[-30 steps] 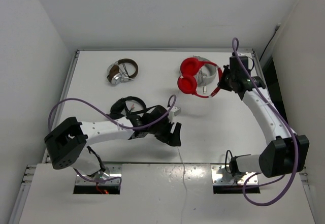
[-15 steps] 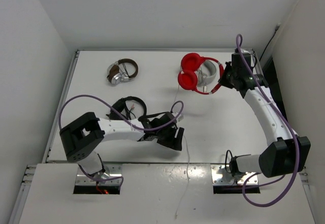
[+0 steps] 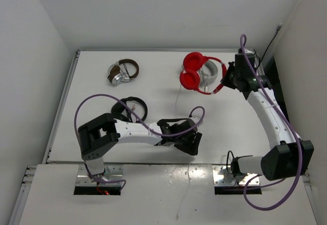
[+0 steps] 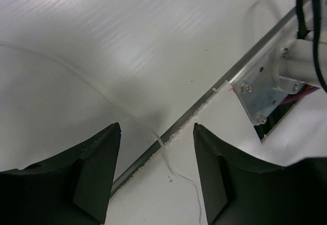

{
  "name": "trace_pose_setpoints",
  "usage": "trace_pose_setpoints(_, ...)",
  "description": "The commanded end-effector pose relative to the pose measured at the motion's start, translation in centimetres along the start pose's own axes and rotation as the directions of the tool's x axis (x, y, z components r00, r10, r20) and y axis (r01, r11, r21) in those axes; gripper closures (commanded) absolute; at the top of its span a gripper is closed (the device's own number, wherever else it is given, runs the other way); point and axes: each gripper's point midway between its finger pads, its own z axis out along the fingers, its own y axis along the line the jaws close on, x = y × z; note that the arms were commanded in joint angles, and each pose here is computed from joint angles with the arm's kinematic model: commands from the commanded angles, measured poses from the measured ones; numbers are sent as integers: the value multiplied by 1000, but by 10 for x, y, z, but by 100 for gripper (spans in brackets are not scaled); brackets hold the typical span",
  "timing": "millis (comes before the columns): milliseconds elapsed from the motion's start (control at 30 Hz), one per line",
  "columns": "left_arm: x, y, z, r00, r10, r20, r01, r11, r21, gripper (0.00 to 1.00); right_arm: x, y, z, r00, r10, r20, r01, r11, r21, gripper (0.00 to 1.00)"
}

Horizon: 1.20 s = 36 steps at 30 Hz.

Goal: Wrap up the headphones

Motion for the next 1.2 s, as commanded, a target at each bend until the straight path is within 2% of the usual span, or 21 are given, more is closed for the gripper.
trace_pose_setpoints(0, 6, 3, 0, 999, 34, 6, -33, 995, -91, 39, -41, 27, -22, 989, 70, 132, -56, 993, -108, 100)
trace_pose_setpoints(167, 10, 11, 2, 995, 92, 34, -84, 977, -195, 40, -46, 20, -25, 986, 82, 146, -68, 993, -99, 100)
trace_pose_setpoints(367, 15, 1, 9, 993, 119, 23, -112, 972, -206, 40, -48, 21, -30, 983, 98, 156, -80, 989, -120, 100)
trace_pose_setpoints(867, 29, 17, 36, 992, 120, -43, -127, 957, -261, 40, -39, 24, -27, 988, 90, 129, -73, 988, -134, 100)
trace_pose_setpoints(1000, 32, 17, 40, 990, 130, -53, -139, 957, -255, 59, -35, 24, -25, 989, 88, 116, -72, 988, -137, 100)
trace_pose_setpoints(1033, 36, 19, 42, 987, 140, -72, -154, 956, -250, 74, -35, 24, -25, 989, 88, 116, -72, 988, -137, 100)
trace_pose_setpoints(1167, 35, 11, 44, 983, 167, -77, -180, 962, -205, 95, -35, 24, -25, 989, 88, 116, -72, 988, -137, 100)
